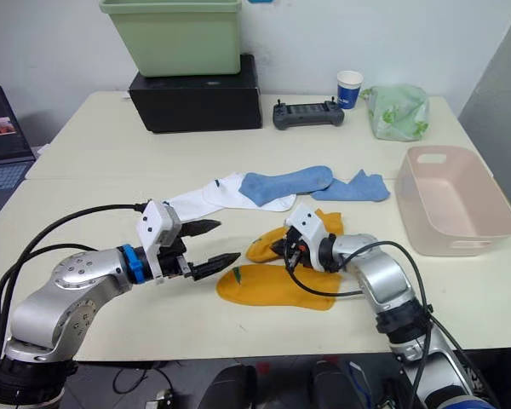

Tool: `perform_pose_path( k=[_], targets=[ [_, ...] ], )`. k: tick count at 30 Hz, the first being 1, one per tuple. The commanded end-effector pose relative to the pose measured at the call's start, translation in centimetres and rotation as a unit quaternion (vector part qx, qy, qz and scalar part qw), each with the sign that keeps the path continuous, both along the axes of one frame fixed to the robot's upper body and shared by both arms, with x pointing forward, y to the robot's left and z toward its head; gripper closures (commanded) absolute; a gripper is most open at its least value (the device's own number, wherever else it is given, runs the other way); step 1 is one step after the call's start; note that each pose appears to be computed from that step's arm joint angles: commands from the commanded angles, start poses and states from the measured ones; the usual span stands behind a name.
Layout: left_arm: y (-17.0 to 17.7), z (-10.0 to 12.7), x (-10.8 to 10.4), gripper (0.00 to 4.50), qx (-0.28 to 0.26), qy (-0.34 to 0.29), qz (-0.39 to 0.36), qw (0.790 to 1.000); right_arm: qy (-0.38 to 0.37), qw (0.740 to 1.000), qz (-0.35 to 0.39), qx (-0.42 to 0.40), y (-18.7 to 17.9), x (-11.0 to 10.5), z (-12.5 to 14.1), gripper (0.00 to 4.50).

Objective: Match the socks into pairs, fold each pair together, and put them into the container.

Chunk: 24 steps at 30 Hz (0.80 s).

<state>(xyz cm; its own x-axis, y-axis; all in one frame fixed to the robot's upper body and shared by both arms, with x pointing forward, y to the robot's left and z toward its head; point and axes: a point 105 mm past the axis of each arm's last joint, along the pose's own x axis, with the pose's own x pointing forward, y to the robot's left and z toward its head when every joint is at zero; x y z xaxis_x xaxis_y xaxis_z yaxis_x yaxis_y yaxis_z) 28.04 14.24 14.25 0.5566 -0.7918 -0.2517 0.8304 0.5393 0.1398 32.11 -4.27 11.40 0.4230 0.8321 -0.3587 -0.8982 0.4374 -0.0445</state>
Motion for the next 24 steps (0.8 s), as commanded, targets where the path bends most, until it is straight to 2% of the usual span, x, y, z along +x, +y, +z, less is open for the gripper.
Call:
perform_pose_path(
  k=[1, 5, 7, 9, 12, 16, 19, 21, 24],
  targets=[
    [-0.1, -0.4, 0.0, 0.0, 0.023, -0.008, 0.0, 1.0, -0.023, 0.999, -0.018, 0.02, -2.1, 0.2, 2.3, 2.73],
    [0.6, -1.7, 1.7, 0.0, 0.02, 0.007, 0.056, 0.998, -0.029, 0.997, -0.063, 0.037, -4.7, 1.3, 3.8, 1.29],
    [0.5, -2.4, 2.5, 0.0, 0.019, 0.013, 0.07, 0.997, -0.04, 0.994, -0.102, 0.026, -6.3, 2.8, 3.6, 0.62],
    [0.3, -2.8, 2.9, 0.0, 0.023, 0.015, 0.072, 0.997, -0.053, 0.99, -0.129, 0.011, -7.4, 3.8, 3.2, 0.62],
    [-0.2, -4.2, 3.3, 0.0, 0.051, 0.023, 0.071, 0.996, -0.064, 0.977, -0.202, -0.011, -9.7, 6.6, 2.1, 0.62],
    [-1.0, -5.7, 3.5, 0.0, 0.072, 0.039, 0.062, 0.995, -0.041, 0.973, -0.228, -0.025, -10.7, 7.9, 0.5, 0.62],
    [-1.6, -6.2, 3.7, 0.58, 0.071, 0.043, 0.058, 0.995, -0.03, 0.973, -0.228, -0.012, -10.6, 8.0, 0.4, 0.59],
    [-2.1, -6.1, 3.7, 1.21, 0.063, 0.045, 0.054, 0.996, -0.021, 0.977, -0.211, 0.005, -10.0, 7.6, 0.7, 0.59],
    [-2.1, -6.1, 3.8, 2.24, 0.064, 0.043, 0.055, 0.996, -0.008, 0.981, -0.191, 0.031, -9.3, 7.0, 1.2, 1.26]
  ],
)
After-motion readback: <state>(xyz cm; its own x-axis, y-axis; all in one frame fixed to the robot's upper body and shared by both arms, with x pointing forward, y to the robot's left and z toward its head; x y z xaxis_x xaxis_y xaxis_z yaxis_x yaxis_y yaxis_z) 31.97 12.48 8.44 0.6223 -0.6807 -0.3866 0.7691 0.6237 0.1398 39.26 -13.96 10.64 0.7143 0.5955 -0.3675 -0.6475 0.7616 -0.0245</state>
